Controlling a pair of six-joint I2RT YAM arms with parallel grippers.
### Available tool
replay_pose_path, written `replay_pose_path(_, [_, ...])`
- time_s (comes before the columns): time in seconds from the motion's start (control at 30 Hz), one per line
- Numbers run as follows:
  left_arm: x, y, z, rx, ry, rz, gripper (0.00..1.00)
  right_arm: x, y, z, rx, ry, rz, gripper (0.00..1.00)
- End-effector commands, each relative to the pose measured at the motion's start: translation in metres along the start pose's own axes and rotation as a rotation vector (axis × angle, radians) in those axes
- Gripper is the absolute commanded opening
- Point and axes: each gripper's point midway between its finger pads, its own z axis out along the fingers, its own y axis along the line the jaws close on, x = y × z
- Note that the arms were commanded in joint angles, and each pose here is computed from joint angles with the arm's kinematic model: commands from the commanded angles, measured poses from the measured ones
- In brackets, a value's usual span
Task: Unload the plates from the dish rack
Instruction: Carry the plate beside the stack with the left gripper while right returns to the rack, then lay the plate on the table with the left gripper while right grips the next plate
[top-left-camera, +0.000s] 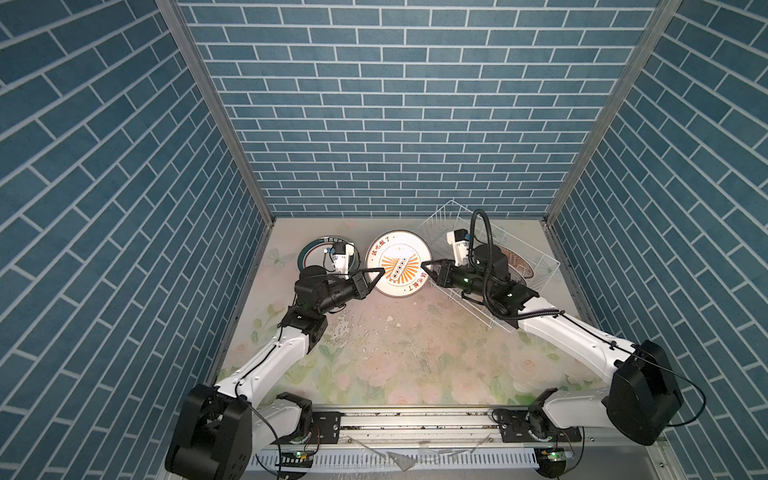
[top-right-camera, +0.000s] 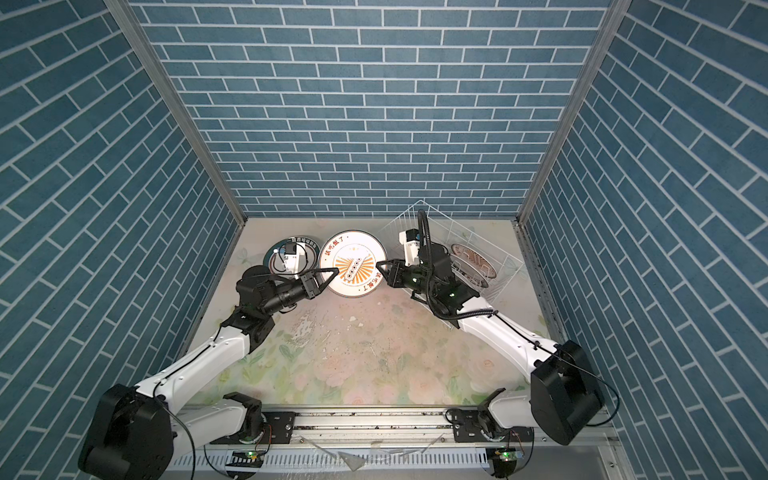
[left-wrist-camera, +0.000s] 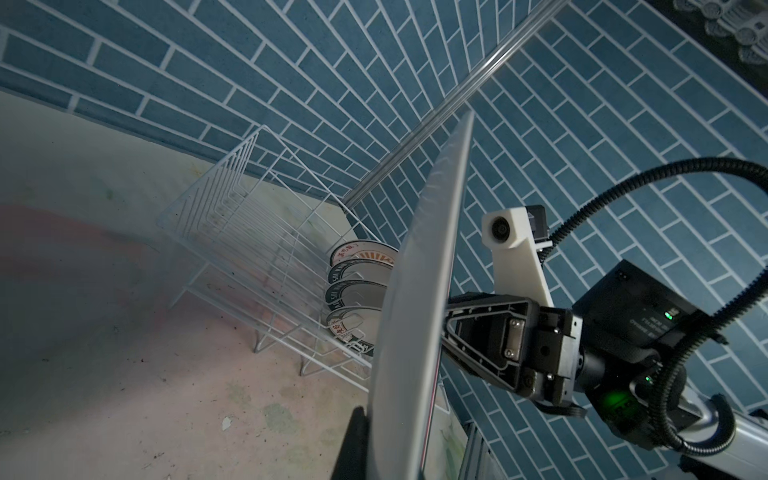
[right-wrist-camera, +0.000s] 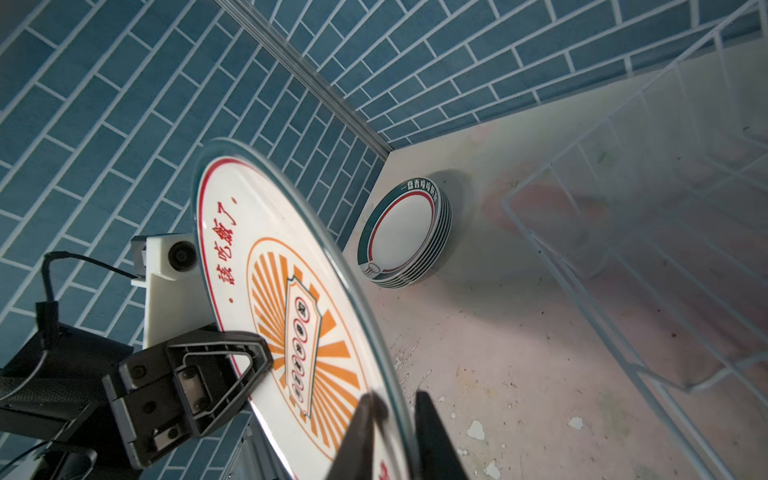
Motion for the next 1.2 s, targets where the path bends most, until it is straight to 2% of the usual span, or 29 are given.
replay_pose_path(0.0, [0.024, 0.023, -0.005, -0.094, 0.056, 0.009, 0.00, 0.007, 0.017, -0.002, -0.072, 0.034, -0.038, 0.32])
replay_pose_path(0.07, [0.024, 0.028, -0.012, -0.141, 0.056, 0.003, 0.00, 0.006, 0.003, -0.010, 0.025, 0.044, -0.094, 0.35])
replay_pose_path(0.23, [0.027, 0.064, -0.056, -0.366, 0.059, -0.118, 0.00, -0.002, -0.048, -0.063, 0.453, 0.091, -0.377, 0.36])
replay_pose_path(0.3, [0.037, 0.080, -0.079, -0.462, 0.068, -0.179, 0.00, -0.006, -0.066, -0.091, 0.610, 0.105, -0.448, 0.36])
replay_pose_path(0.4, [0.058, 0.091, -0.105, -0.563, 0.102, -0.227, 0.00, -0.007, -0.083, -0.124, 0.771, 0.140, -0.523, 0.36])
replay_pose_path(0.57, [0.093, 0.102, -0.131, -0.667, 0.146, -0.285, 0.00, 0.000, -0.106, -0.147, 0.917, 0.210, -0.570, 0.38])
replay_pose_path(0.67, [0.104, 0.112, -0.135, -0.696, 0.149, -0.313, 0.00, 0.004, -0.118, -0.152, 0.990, 0.251, -0.581, 0.39])
replay_pose_path(0.87, [0.109, 0.137, -0.130, -0.748, 0.162, -0.345, 0.00, 0.013, -0.124, -0.148, 0.993, 0.323, -0.600, 0.40])
replay_pose_path(1.17, [0.117, 0.172, -0.115, -0.761, 0.196, -0.388, 0.00, 0.010, -0.139, -0.148, 1.074, 0.343, -0.650, 0.40])
